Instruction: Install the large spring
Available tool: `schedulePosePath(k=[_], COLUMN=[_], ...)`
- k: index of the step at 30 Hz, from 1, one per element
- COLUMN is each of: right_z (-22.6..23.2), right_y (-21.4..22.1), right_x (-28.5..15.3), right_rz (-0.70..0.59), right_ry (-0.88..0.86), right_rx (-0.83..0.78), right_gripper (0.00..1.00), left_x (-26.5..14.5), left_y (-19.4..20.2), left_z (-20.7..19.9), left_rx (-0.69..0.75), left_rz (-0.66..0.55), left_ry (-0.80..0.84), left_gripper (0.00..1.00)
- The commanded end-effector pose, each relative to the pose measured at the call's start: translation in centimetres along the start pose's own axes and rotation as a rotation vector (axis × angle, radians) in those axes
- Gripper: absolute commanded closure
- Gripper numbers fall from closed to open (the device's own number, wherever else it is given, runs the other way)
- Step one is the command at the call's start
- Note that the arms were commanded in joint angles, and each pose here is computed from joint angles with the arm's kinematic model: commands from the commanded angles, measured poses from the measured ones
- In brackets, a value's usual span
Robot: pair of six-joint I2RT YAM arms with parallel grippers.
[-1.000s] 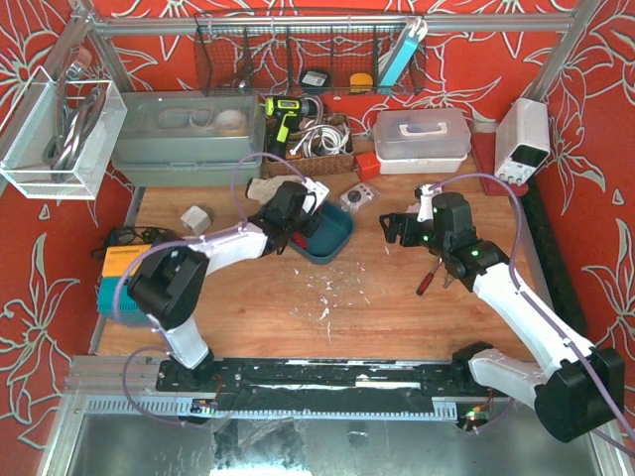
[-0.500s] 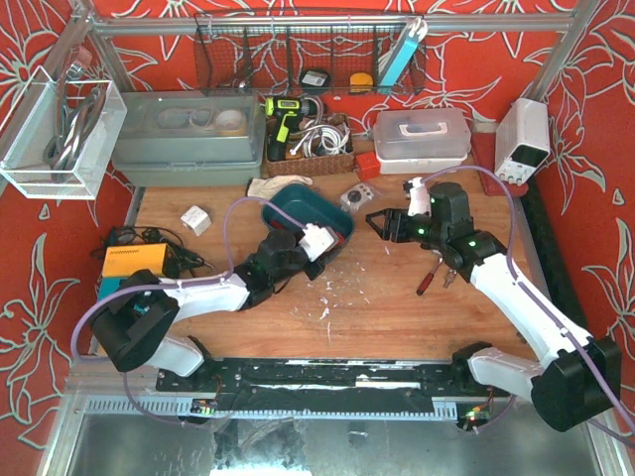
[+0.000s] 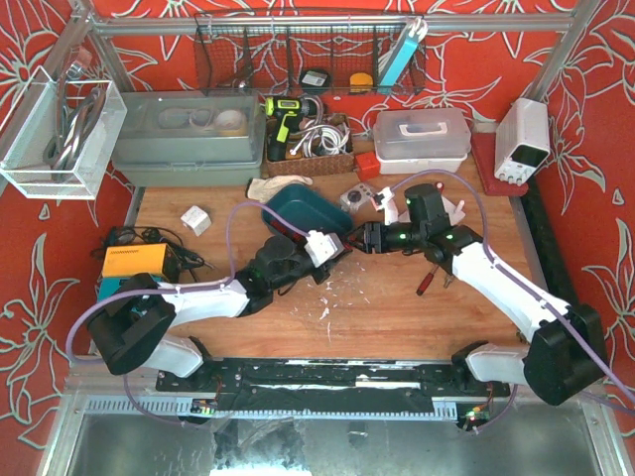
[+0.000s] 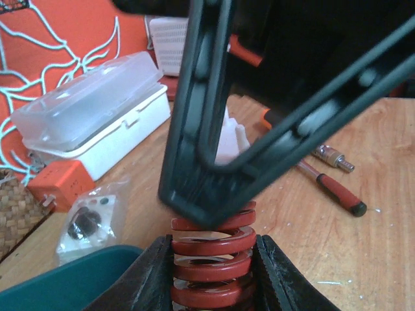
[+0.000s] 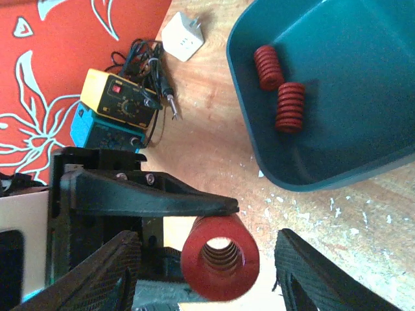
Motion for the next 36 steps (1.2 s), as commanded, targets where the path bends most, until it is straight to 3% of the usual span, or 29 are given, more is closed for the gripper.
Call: schedulePosePath(k=[1, 10, 15, 17, 20, 25, 27, 28, 30, 36], right_z=[1.6, 1.7, 2.1, 2.3, 2.5, 1.9, 1.1, 0.5, -0.8, -5.1], right_y=[0.0, 0.7, 0.8, 0.7, 0.2, -1.4, -2.3, -2.9, -3.7, -6.7], right_x=[0.6, 1.3, 1.5, 1.5, 1.3, 0.8, 0.2, -0.1, -1.1, -5.2], right_rz=[0.039, 0.071, 0.078, 0.075, 0.051, -0.052, -0.118, -0.159, -0.22, -0.416], right_ry=[-0.073, -0.099, -0.136, -0.142, -0.144, -0.075, -0.008, 0.046, 0.151, 0.511], right_rx=[-0.027, -0.031, -0.028, -0.028, -0.033, -0.029, -0.029, -0.032, -0.054, -0.125], right_gripper=[0.41, 0.57, 0.77, 0.87, 1.0, 1.0, 1.0, 1.0, 1.0, 1.0], left_x=[-0.6, -0.8, -0.6, -0.7, -0.7, -1.2, -1.7, -1.9, -2.5, -3.7], left_y=[-4.0, -4.6, -4.5, -4.2, -3.7, -2.7, -1.9, -1.6, -1.1, 1.2], left_z=[0.1, -0.1, 0.1, 0.4, 0.8, 1.2, 1.3, 1.3, 1.4, 2.6], left_rx=[0.048, 0.072, 0.071, 0.07, 0.065, 0.029, 0.013, 0.011, 0.001, -0.076], left_rz=[-0.139, -0.163, -0.158, -0.15, -0.126, -0.086, -0.067, -0.058, -0.045, 0.053], left_ry=[-0.005, -0.015, -0.035, -0.057, -0.083, -0.122, -0.137, -0.141, -0.162, -0.258], left_gripper=[0.97, 0.97, 0.96, 0.88, 0.63, 0.34, 0.13, 0.06, 0.01, 0.0])
Point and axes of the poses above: each gripper's point midway between its finger pads, its own x axis out along the fingers, its own z axis along the line the jaws close on, y = z × x, the point moved 1 cm from there along -x, back along the fingers, and after that the axes turned 7 degrees about x, right-handed, at the moved point
